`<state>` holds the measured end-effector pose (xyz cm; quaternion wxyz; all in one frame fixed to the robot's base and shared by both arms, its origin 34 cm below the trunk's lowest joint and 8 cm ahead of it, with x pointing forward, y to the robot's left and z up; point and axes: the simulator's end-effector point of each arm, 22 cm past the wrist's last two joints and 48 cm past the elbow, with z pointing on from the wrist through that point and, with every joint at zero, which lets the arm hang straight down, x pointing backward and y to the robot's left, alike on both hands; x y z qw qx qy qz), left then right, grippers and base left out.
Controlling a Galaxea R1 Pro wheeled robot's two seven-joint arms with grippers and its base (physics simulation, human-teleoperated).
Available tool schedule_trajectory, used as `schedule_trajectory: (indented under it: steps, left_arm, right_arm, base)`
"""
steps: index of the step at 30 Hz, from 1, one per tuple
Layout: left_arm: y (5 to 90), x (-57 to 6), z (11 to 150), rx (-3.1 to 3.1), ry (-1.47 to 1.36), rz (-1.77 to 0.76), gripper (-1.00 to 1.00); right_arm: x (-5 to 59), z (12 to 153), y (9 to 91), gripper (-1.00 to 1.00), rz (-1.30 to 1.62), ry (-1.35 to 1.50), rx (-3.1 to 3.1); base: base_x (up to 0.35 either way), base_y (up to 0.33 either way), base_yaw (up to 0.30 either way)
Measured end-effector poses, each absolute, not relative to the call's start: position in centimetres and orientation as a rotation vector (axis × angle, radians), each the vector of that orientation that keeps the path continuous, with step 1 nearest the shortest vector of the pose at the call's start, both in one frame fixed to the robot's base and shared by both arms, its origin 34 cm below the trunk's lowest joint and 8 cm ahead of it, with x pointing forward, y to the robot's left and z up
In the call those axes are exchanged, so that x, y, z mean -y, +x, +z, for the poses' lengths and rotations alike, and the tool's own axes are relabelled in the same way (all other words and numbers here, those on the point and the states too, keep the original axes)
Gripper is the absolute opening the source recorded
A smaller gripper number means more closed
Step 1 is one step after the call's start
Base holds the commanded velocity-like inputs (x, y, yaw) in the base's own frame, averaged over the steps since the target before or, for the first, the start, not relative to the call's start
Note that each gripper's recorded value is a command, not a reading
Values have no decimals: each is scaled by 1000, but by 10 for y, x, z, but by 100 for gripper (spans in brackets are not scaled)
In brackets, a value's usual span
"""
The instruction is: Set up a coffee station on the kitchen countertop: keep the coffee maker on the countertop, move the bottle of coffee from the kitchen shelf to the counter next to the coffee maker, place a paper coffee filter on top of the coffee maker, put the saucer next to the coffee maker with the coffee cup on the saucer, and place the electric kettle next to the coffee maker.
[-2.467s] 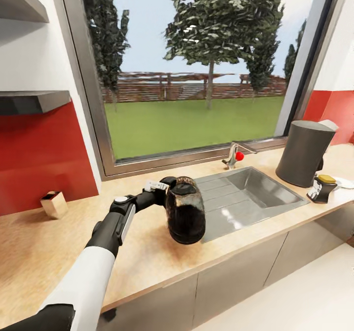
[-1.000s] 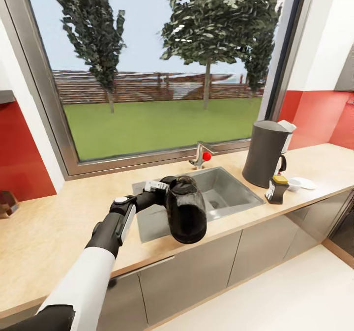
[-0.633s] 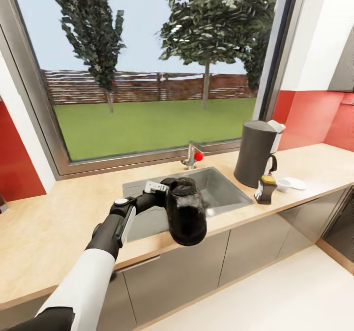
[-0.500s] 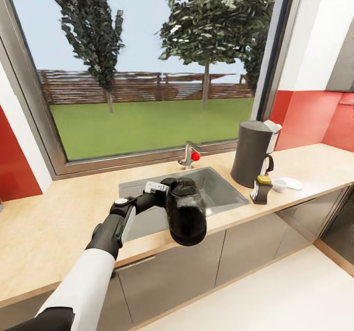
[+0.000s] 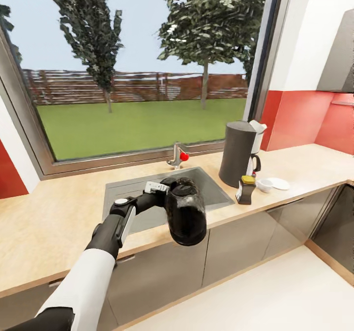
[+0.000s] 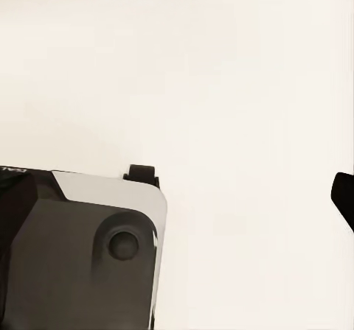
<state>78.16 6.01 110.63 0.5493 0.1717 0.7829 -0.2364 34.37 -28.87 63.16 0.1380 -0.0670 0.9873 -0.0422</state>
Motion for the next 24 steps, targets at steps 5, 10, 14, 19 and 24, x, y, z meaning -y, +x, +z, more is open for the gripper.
schedule_trajectory:
  steps: [5,10,14,19,24]
  left_arm:
    - [782,-60,1106,-1854,407,-560,-100]
    - [782,-60,1106,-1854,407,-560,-100]
    - [782,-60,1106,-1854,406,-560,-100]
    - [782,-60,1106,-1854,407,-560,-100]
    - [782,-60,1106,-1853,407,-560,-100]
  right_arm:
    - [289,632,344,100,-122,-193,-2856]
    - [289,632,344,100,-122,-193,-2856]
    - [289,632,344,100,-122,-193,-2856]
    - [289,632,344,100,-122,-193,-2856]
    - [289,632,344,100,-122,-193,-2856]
  base:
    - [0,-270,0]
    - [0,-270,0]
    - [0,-270,-81]
    - [0,-270,-238]
    - [0,-271,-265]
